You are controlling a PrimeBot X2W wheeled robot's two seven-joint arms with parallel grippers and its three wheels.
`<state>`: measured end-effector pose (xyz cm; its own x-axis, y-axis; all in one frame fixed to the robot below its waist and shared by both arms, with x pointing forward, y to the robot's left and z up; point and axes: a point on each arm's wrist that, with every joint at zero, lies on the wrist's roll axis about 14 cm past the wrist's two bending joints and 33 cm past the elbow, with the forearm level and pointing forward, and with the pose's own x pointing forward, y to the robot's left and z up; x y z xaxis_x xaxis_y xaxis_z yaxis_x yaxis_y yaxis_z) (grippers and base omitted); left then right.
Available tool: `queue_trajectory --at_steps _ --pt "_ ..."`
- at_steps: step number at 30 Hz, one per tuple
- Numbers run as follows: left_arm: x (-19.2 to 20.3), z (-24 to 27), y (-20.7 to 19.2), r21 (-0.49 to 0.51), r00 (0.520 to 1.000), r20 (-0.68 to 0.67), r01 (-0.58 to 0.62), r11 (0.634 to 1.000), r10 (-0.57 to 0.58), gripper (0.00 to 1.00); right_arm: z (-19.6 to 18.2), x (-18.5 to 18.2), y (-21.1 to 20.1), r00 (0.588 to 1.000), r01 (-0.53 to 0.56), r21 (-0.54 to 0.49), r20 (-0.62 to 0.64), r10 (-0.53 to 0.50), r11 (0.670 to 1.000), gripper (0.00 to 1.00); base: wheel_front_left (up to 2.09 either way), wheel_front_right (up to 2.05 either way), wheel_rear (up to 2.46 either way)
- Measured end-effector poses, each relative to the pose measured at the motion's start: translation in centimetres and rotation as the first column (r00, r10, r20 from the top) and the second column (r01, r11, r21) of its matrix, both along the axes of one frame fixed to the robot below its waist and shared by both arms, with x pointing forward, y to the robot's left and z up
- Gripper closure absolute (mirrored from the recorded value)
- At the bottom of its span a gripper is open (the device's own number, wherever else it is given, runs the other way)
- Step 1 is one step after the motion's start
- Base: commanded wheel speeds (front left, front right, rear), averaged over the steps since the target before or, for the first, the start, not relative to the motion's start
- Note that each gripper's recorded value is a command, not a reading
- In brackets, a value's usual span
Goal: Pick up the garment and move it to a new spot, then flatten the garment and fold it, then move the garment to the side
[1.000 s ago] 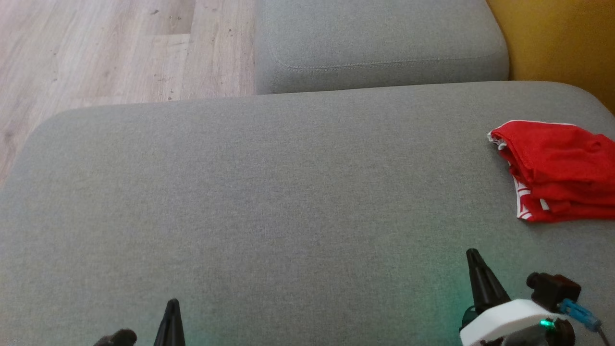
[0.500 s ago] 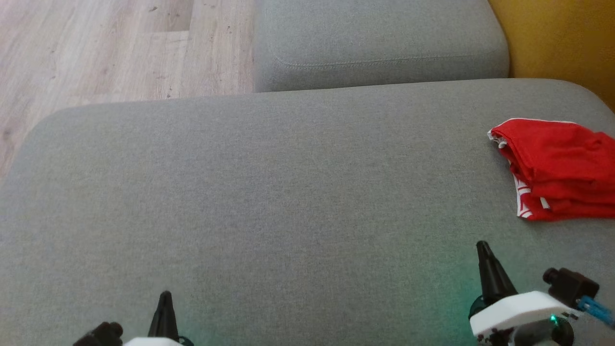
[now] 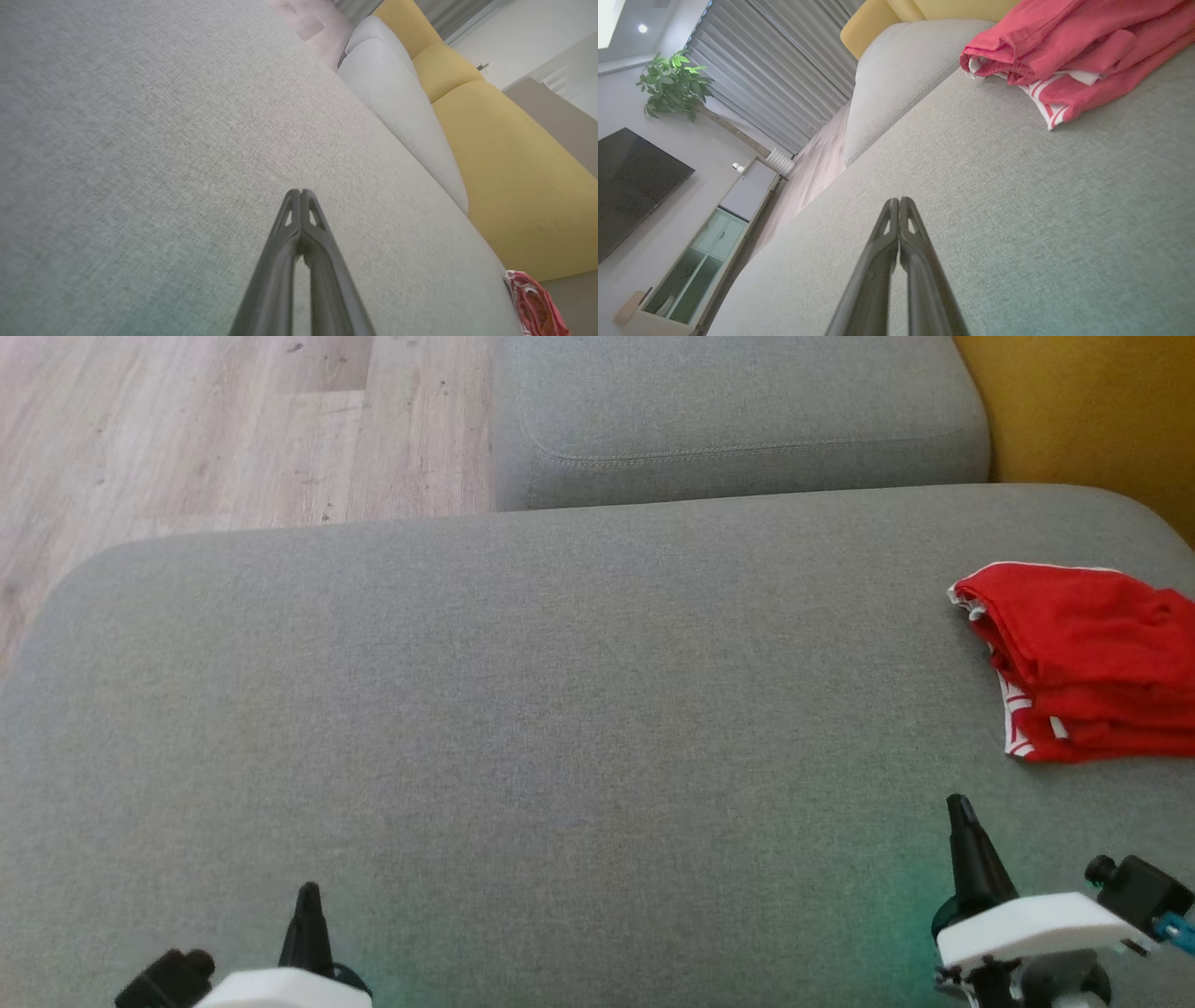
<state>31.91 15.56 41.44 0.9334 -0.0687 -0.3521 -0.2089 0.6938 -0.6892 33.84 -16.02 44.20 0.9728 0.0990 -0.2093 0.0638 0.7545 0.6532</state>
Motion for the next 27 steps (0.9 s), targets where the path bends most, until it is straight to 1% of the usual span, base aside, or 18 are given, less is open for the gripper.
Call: queue_trajectory --at_steps 6,14,27 --pt "0.6 0.5 0.3 -0.059 1.0 0.008 -0.02 0.998 0.021 1.0 0.4 0.5 -0.3 1.0 0.024 0.069 0.005 -0.024 0.997 1.0 0.0 0.0 0.0" --pt "1.1 0.8 0.4 -0.144 0.999 0.012 -0.044 0.989 0.046 1.0 0.4 0.6 -0.7 0.999 0.054 0.157 -0.007 -0.053 0.986 1.0 0.0 0.0 0.0" --pt "2.2 1.7 1.0 -0.268 0.995 0.022 -0.084 0.96 0.094 1.0 0.9 1.2 -1.5 0.994 0.107 0.301 -0.011 -0.109 0.948 1.0 0.0 0.0 0.0"
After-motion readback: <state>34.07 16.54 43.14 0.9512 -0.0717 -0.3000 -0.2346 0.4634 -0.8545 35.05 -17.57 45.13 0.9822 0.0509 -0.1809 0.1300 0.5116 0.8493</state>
